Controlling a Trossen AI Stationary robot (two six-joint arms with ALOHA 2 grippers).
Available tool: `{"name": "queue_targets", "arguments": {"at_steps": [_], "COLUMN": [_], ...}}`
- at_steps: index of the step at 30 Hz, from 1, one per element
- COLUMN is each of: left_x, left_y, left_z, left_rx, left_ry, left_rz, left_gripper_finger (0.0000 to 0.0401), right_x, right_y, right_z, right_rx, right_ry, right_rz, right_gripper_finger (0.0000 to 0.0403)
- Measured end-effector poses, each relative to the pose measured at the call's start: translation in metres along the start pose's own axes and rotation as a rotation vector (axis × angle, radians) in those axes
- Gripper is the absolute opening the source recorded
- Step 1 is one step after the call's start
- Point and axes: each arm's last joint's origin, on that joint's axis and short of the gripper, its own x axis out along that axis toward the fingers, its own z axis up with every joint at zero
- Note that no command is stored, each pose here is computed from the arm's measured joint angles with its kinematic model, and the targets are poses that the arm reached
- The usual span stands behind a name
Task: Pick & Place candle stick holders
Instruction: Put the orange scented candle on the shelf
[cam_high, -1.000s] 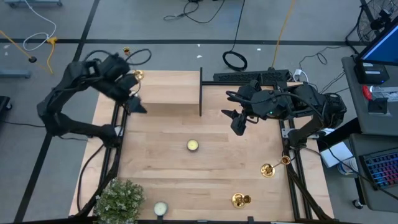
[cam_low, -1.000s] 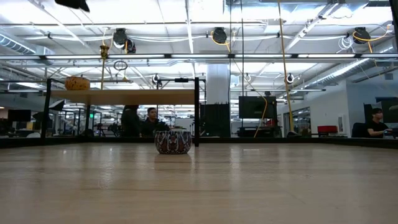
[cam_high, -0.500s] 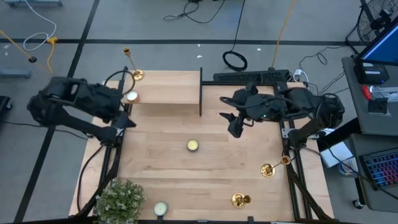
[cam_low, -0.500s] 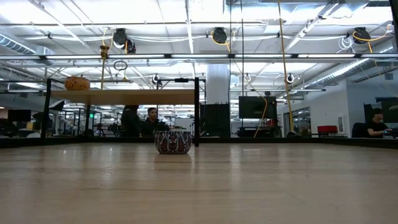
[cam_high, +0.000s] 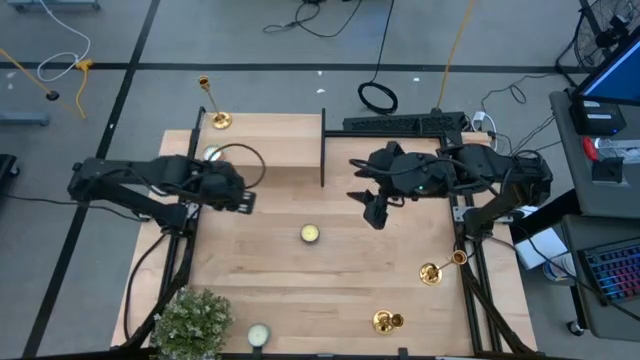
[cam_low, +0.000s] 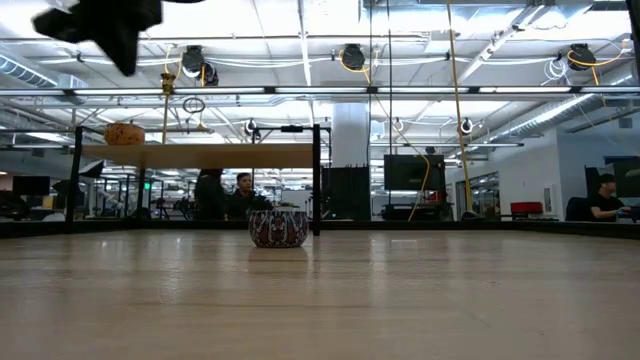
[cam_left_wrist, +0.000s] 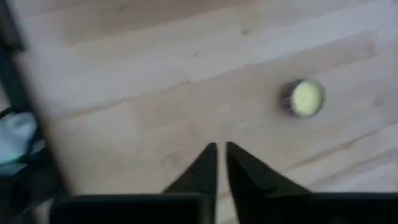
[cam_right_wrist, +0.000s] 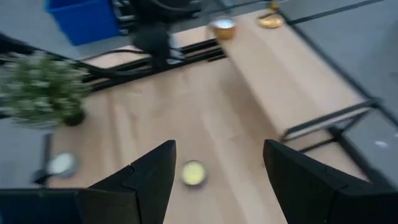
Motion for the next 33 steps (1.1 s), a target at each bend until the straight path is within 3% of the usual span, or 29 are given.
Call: {"name": "queue_targets", "arguments": {"at_steps": [6, 13, 18, 21, 28, 33], "left_x": [0.017, 0.022, 0.021, 0.021, 0.017, 0.009], "left_y": [-0.017, -0.022, -0.021, -0.019, 0.004, 0.021], "left_z": [0.001, -0.002, -0.007, -0.008, -0.005, 0.014], "left_rx": [0.066, 0.216, 0.313, 0.35, 0.351, 0.238], "left_ry": [-0.019, -0.025, -0.022, -0.012, -0.009, -0.025], "left_rz": [0.018, 0.045, 0.062, 0.083, 0.316, 0.342], "left_gripper_finger": [0.0005, 0.0004, 0.0005, 0.0003, 0.0004, 0.0002], "right_x": [-0.003, -0.008, -0.014, -0.016, -0.024, -0.024], "right_y": [0.005, 0.01, 0.013, 0.016, 0.025, 0.035], "right_z": [0.006, 0.023, 0.036, 0.041, 0.045, 0.043], "right_rx": [0.041, 0.157, 0.367, 0.396, 0.407, 0.392], "right_ry": [-0.026, -0.198, -0.302, -0.349, -0.423, -0.473], "right_rz": [0.13, 0.211, 0.294, 0.33, 0.375, 0.372], "right_gripper_finger": [0.0238, 0.0238, 0.0238, 0.0238, 0.0238, 0.0238]}}
